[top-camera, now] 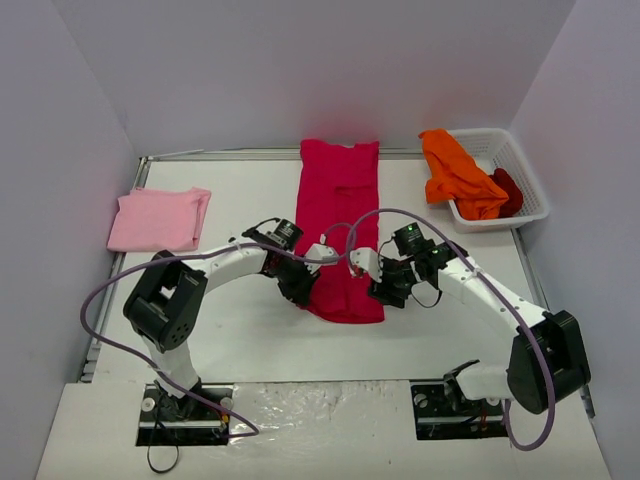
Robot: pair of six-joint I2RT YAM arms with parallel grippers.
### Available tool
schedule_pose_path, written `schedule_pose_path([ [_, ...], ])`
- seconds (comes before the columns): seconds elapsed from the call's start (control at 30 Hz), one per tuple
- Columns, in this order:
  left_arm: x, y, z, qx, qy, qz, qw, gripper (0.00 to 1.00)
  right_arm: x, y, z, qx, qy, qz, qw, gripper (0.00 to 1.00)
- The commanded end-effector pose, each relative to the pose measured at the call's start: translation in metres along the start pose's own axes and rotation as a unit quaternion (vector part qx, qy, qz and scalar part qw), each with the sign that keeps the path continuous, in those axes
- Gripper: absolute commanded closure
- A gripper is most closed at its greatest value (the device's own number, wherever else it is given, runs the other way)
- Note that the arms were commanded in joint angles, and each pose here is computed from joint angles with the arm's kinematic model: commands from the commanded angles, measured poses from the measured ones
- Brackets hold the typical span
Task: Fold and stack the t-shirts
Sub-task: Grab the bottom of the folded rectangular tshirt with both arms
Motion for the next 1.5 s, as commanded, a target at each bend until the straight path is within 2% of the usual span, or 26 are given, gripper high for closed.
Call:
schedule_pose_path([
  [0.0,0.000,0.009,-0.012,-0.015,-0.006,0.001,1.000,0.98,0.010,-0.001,0.007,0.024,-0.009,-0.021,0.999,0.50],
  [0.73,0.016,0.004,-0.020,-0.031,-0.004,-0.031,0.999,0.98,0.054,-0.011,0.051,0.081,0.053,-0.064,0.993,0.49],
  [1.23,0.017,0.003,-0.018,-0.027,-0.006,-0.034,0.999,0.98,0.057,-0.031,0.075,0.129,0.058,-0.066,0.988,0.49],
  [1.33,0.017,0.004,-0.019,-0.027,-0.006,-0.033,0.999,0.98,0.057,-0.029,0.078,0.128,0.059,-0.065,0.988,0.53],
  [1.47,0.016,0.004,-0.020,-0.027,-0.005,-0.033,0.999,0.98,0.056,-0.030,0.080,0.134,0.058,-0.060,0.987,0.69],
])
Point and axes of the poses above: each gripper's point midway between its finger pads, its own z axis out along the fingers, its own x axis along the line the jaws close on, y = z × x, the point moved 3 cm from there along -z, back along the fingers
